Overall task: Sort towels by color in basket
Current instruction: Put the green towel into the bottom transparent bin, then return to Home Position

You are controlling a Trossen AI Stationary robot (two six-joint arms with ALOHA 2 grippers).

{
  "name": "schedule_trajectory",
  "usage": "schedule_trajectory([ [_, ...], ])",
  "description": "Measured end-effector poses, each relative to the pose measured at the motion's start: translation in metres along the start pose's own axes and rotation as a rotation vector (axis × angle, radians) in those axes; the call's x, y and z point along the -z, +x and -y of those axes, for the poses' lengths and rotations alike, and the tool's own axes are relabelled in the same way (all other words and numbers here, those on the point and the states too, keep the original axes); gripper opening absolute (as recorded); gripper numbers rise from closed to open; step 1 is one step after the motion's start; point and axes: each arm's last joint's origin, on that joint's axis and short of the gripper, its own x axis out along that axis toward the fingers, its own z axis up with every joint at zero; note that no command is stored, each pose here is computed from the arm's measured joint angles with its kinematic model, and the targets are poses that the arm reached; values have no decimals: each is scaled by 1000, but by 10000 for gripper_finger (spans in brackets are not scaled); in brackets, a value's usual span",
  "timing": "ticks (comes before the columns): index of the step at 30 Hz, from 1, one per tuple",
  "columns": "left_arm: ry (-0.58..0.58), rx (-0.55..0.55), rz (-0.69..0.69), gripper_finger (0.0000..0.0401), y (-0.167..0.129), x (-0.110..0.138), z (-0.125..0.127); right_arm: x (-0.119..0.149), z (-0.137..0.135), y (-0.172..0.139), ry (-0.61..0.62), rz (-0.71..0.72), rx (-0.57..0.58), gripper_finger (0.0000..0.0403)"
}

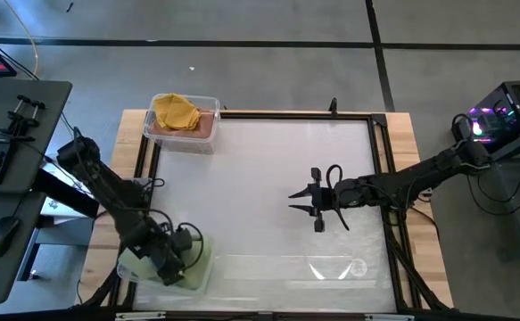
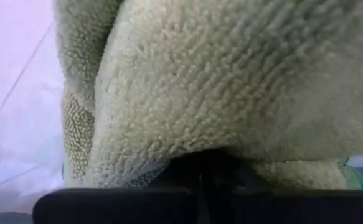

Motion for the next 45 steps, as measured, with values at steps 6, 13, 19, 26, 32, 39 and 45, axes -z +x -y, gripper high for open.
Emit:
schedule_trajectory([
  [6, 14, 44, -21, 1, -9, -4, 7, 0, 0, 0, 0, 0, 0, 108],
  [13, 21, 102, 19, 0, -50, -9, 25, 0, 0, 0, 0, 0, 0, 108],
  [19, 207, 102, 299, 0, -77, -21, 35, 0, 0, 0, 7, 0, 0, 108],
  [26, 430, 69, 462, 0, -75, -72, 32, 1, 0, 0, 57, -8, 0, 108],
  [32, 588, 49, 415, 0, -55, -114, 25, 1, 0, 0, 81, -8, 0, 108],
  [39, 558, -25, 212, 0, -26, -132, 9, 3, 0, 0, 124, -31, 0, 108],
  [45, 504, -89, 171, 0, -37, -119, -1, 5, 0, 0, 123, -47, -1, 108],
])
